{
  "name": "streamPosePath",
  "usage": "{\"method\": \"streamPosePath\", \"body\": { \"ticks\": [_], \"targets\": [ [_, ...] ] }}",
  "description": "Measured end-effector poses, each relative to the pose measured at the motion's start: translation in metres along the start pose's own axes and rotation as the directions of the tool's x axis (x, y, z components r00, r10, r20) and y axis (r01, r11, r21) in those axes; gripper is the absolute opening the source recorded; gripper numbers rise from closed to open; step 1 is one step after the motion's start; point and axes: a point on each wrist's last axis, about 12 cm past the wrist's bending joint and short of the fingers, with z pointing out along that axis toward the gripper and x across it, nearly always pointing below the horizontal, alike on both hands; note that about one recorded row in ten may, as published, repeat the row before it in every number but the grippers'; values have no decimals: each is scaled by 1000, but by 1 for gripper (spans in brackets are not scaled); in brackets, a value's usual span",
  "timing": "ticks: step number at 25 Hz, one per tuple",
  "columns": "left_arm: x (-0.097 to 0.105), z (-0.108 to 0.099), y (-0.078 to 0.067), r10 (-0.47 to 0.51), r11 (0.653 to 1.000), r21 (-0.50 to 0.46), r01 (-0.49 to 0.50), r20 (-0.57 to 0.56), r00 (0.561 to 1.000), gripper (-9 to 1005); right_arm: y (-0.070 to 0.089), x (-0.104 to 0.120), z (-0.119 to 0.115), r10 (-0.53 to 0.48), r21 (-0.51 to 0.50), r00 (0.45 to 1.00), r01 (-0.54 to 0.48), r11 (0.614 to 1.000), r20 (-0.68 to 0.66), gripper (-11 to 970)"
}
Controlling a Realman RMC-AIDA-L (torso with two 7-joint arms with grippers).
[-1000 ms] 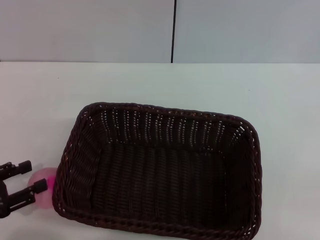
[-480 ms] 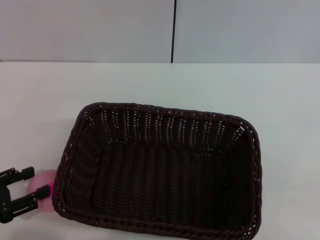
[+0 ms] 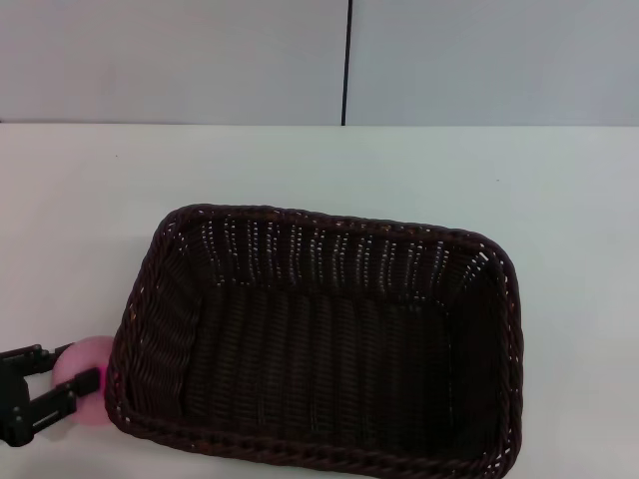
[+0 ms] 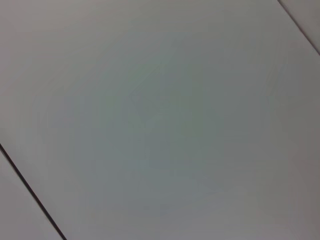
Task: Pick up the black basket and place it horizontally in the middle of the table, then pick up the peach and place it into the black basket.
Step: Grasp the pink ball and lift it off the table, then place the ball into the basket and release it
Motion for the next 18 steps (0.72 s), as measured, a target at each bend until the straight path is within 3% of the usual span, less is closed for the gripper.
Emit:
{"method": "streamPosePath", "body": {
  "ticks": [12, 17, 18],
  "targets": [
    [-4, 1, 3, 11, 1000, -19, -10, 25, 1000, 335, -1, -1, -1, 1, 7, 1000, -1, 1000, 4, 485],
    [-11, -11, 9, 0, 995, -95, 12, 132, 991, 287, 0, -1, 0, 2, 4, 1000, -2, 1000, 4, 485],
    [-20, -20, 12, 13, 990, -141, 22, 242, 970, 279, 0, 0, 0, 2, 3, 1000, -2, 1000, 4, 485]
  ]
}}
